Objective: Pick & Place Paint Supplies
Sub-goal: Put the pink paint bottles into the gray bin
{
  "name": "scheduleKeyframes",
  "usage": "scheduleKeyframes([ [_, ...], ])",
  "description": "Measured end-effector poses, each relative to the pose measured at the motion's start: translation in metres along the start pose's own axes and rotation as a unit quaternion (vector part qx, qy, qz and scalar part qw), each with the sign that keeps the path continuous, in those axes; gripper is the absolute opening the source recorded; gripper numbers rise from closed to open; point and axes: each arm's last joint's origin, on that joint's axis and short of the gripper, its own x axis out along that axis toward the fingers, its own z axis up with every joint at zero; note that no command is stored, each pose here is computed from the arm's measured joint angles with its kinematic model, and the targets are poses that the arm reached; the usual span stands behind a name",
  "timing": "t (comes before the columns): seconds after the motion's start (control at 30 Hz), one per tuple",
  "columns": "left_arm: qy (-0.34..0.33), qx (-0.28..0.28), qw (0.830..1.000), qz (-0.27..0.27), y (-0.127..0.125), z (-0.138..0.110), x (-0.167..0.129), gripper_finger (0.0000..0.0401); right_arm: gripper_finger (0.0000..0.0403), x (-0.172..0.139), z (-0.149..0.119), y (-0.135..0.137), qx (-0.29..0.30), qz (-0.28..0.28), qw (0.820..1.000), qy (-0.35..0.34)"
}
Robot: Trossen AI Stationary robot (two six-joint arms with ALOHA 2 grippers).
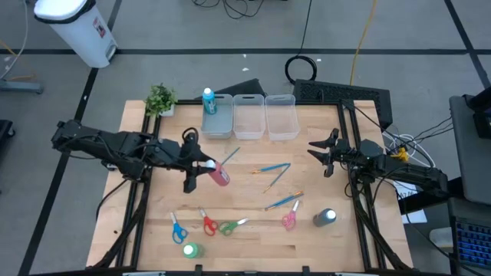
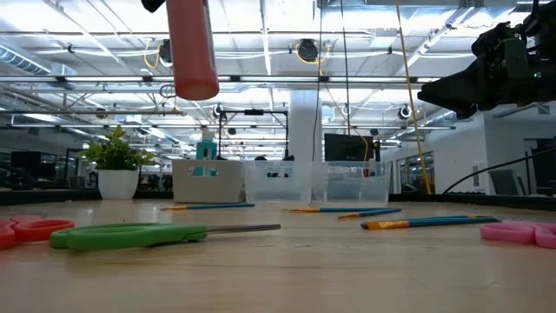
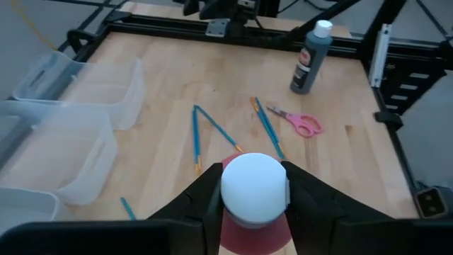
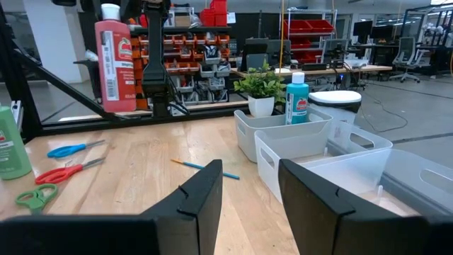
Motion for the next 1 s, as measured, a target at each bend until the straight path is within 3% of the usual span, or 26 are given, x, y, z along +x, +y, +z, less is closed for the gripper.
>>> scheduleKeyframes([
  [0.23, -0.003, 0.001, 1.0, 0.012, 0.001, 0.0, 0.0, 0.0144, 0.013, 0.0, 0.0, 0.0, 0.0, 0.0, 1.0, 0.0],
  [0.5, -0.003, 0.014, 0.999, 0.036, 0.007, 0.001, 0.003, 0.0123, 0.013, 0.0, 0.0, 0.0, 0.0, 0.0, 1.0, 0.0],
  [0.73, -0.006, 0.002, 0.998, 0.058, 0.018, 0.004, 0.005, 0.0149, 0.013, 0.0, 0.0, 0.0, 0.0, 0.0, 1.0, 0.0],
  [1.0, -0.006, -0.008, 0.996, 0.088, 0.033, 0.006, 0.007, 0.0122, 0.013, 0.0, 0.0, 0.0, 0.0, 0.0, 1.0, 0.0],
])
